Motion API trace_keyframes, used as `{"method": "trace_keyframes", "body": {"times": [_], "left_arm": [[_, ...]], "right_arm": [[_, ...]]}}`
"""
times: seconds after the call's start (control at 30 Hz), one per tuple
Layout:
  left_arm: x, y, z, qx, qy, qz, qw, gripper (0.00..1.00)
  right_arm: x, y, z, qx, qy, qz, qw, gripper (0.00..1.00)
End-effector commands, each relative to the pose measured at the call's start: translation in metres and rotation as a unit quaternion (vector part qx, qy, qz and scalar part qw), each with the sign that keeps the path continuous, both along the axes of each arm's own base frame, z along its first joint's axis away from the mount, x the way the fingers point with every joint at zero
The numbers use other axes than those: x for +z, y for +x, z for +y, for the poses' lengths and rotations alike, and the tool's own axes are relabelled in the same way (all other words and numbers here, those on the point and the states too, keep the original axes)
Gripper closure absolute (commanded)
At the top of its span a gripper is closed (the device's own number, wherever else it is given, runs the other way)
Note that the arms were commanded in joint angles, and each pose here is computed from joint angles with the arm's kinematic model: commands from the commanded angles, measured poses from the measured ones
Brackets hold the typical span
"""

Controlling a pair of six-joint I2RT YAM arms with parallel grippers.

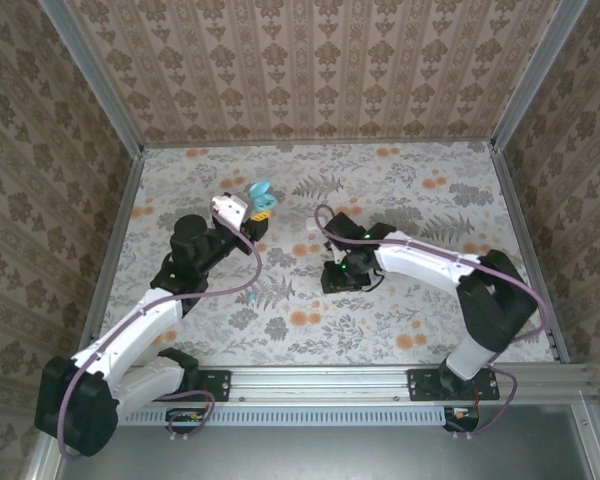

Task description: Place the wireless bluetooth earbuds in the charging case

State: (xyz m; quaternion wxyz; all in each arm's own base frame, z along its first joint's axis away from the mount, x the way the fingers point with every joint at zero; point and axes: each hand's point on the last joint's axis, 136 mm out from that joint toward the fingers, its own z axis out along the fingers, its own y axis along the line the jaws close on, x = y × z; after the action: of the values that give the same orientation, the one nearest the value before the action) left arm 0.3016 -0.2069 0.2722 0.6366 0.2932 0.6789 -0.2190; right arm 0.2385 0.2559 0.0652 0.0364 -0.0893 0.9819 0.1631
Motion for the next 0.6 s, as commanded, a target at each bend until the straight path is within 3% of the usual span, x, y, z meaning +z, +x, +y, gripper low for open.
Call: {"method": "trace_keyframes", "body": {"times": [0.0, 0.3, 0.57], "left_arm": [[-0.002, 0.0, 0.012, 0.025, 0.004, 0.002, 1.0, 0.63], [-0.003, 0.0, 0.015, 0.026, 0.006, 0.002, 1.0, 0.63], [-0.003, 0.006, 0.02, 0.034, 0.007, 0.002, 0.999, 0.63]], "right_arm": [[-0.005, 0.013, 0.004, 0.021, -0.032, -0.02, 0.999, 0.68], [-0.026, 0.011, 0.042, 0.012, 0.019, 0.038, 0.999, 0.69], [-0.043, 0.013, 0.021, -0.007, -0.061, 0.039, 0.997, 0.67]]}}
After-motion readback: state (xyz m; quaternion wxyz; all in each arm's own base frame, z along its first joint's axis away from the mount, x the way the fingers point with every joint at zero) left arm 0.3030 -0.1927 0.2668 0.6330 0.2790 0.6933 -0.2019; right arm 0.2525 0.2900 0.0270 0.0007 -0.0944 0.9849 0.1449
